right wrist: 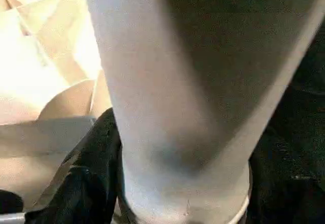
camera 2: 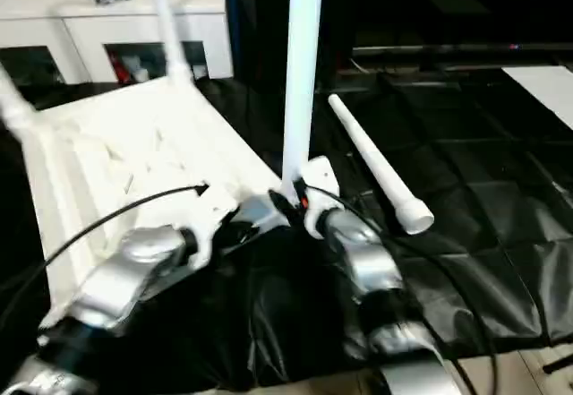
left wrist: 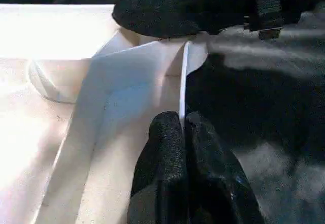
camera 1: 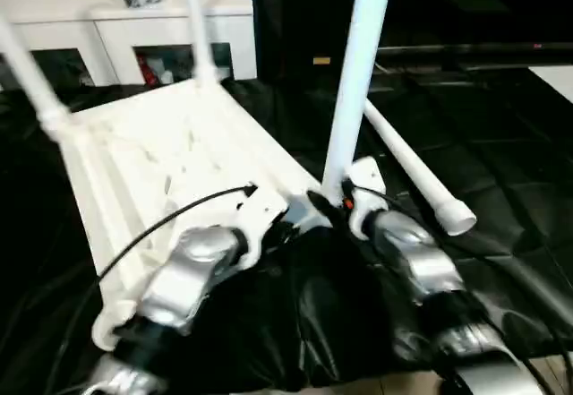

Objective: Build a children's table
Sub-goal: Rotate leg to tighten

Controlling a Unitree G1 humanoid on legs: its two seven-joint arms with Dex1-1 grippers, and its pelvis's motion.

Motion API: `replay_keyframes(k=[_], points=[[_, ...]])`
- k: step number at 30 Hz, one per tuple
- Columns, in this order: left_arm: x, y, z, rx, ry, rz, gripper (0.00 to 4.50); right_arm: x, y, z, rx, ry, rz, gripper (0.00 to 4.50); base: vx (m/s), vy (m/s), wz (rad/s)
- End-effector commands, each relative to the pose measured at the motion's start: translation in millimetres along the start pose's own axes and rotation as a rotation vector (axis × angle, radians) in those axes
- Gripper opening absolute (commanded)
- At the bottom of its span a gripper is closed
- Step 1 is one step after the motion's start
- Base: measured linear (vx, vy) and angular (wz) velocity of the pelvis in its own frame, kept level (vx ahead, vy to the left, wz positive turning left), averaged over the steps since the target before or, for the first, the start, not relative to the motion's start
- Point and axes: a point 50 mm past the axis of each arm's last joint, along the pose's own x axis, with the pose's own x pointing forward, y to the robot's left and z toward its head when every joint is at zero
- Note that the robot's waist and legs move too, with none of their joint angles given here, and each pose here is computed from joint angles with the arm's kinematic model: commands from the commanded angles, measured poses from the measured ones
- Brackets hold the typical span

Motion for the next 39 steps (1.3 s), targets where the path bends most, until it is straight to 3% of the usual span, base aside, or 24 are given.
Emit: replay_keyframes(k=[1, 3, 4, 10, 13, 16, 20, 23, 28, 39], points=[[8, -6.4, 47.8, 0.058, -0.193, 0.018, 0.0, 13.7, 50.4, -8.6, 0.043, 0.02, 0.213, 3.39, 0.0, 0.0, 0.0], [4, -4.1, 41.9, 0.084, -0.174, 0.004, 0.0, 10.0, 46.4, -5.9, 0.035, -0.01, 0.24, 3.39, 0.0, 0.0, 0.0], [1, -2.4, 39.0, 0.095, -0.167, -0.009, 0.0, 6.8, 44.8, -6.7, 0.002, -0.011, 0.27, 3.66, 0.0, 0.0, 0.0], [-10, 3.3, 29.5, 0.121, -0.141, -0.052, 0.0, -4.6, 36.3, -9.4, -0.082, 0.001, 0.361, 4.29, 0.0, 0.0, 0.0], [-14, 4.9, 26.7, 0.126, -0.134, -0.071, 0.0, -8.9, 30.5, -8.3, -0.098, 0.002, 0.387, 4.44, 0.0, 0.0, 0.0], [-16, 5.8, 25.3, 0.128, -0.131, -0.081, 0.0, -11.5, 27.5, -7.5, -0.109, 0.004, 0.406, 4.44, 0.0, 0.0, 0.0], [-26, 4.9, 18.8, 0.144, -0.126, -0.182, 0.0, -24.5, 12.5, -1.7, -0.187, 0.016, 0.503, 4.44, 0.0, 0.0, 0.0], [-33, 2.3, 15.1, 0.169, -0.121, -0.269, 0.0, -35.9, 7.8, -3.2, -0.229, 0.059, 0.62, 4.44, 0.0, 0.0, 0.0], [-41, -0.1, 11.1, 0.178, -0.104, -0.358, 0.0, -41.3, 2.5, -6.1, -0.26, 0.105, 0.666, 4.44, 0.0, 0.0, 0.0], [-54, 1.8, 2.0, 0.197, -0.033, -0.463, 0.0, -46.7, 2.3, -1.5, -0.246, 0.104, 0.749, 3.5, 0.0, 0.0, 0.0]])
